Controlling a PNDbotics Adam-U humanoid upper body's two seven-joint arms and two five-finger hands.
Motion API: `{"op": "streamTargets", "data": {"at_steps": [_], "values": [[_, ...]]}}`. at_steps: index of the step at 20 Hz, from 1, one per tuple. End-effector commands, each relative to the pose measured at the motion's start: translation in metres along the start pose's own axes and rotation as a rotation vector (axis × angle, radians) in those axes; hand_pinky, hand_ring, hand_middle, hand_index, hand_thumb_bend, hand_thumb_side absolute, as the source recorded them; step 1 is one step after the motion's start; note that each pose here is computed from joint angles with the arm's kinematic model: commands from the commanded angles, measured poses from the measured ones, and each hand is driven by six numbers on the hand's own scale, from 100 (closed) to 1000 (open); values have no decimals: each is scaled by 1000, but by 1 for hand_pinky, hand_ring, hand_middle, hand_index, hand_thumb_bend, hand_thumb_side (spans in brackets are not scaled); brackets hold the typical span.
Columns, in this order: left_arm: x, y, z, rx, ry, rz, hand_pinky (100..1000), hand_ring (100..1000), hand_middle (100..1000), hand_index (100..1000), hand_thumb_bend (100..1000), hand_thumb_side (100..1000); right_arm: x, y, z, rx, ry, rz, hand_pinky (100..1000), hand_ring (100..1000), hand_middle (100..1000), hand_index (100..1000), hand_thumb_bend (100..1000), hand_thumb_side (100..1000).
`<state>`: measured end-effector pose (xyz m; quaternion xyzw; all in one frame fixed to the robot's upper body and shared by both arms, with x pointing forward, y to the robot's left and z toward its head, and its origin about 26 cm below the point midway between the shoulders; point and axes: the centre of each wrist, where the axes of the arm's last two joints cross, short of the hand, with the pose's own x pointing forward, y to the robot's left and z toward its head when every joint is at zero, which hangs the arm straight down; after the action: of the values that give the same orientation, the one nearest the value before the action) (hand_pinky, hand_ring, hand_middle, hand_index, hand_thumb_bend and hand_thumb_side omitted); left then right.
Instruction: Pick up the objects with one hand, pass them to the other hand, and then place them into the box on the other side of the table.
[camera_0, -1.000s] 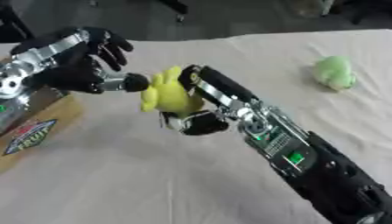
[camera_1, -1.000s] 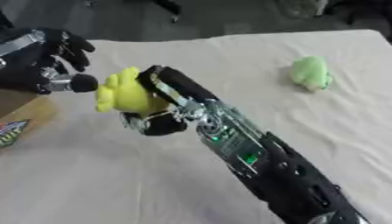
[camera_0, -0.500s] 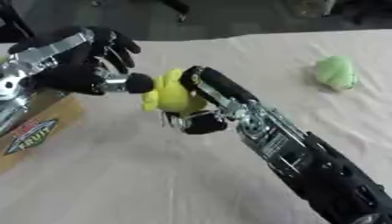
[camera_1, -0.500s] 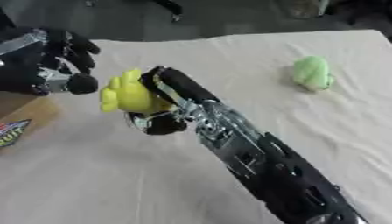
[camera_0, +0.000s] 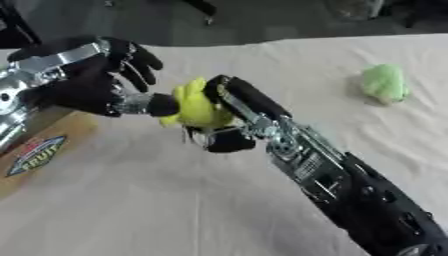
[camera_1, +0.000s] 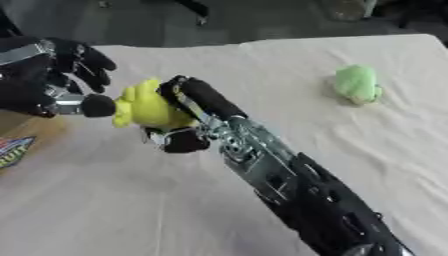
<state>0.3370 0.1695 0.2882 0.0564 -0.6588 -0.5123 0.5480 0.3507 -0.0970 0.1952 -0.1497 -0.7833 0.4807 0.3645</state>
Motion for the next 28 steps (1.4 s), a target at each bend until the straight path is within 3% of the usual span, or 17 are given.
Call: {"op": "streamTargets", "data": {"at_steps": [1, 6, 28], "values": [[6, 6, 1, -4, 5, -14, 596, 711, 659, 806, 836, 515, 6, -6, -4, -24, -23, 19, 701, 545, 432, 595, 154, 156], [0, 7, -3, -10, 36, -24, 622, 730, 682, 819, 781, 504, 9, -5, -4, -27, -36, 19, 700, 543, 431, 594, 148, 157], [-23, 4, -40, -114, 152, -87, 651, 744, 703, 825, 768, 475, 26, -7, -6, -26, -112, 40, 689, 538, 433, 594, 140, 151]]}}
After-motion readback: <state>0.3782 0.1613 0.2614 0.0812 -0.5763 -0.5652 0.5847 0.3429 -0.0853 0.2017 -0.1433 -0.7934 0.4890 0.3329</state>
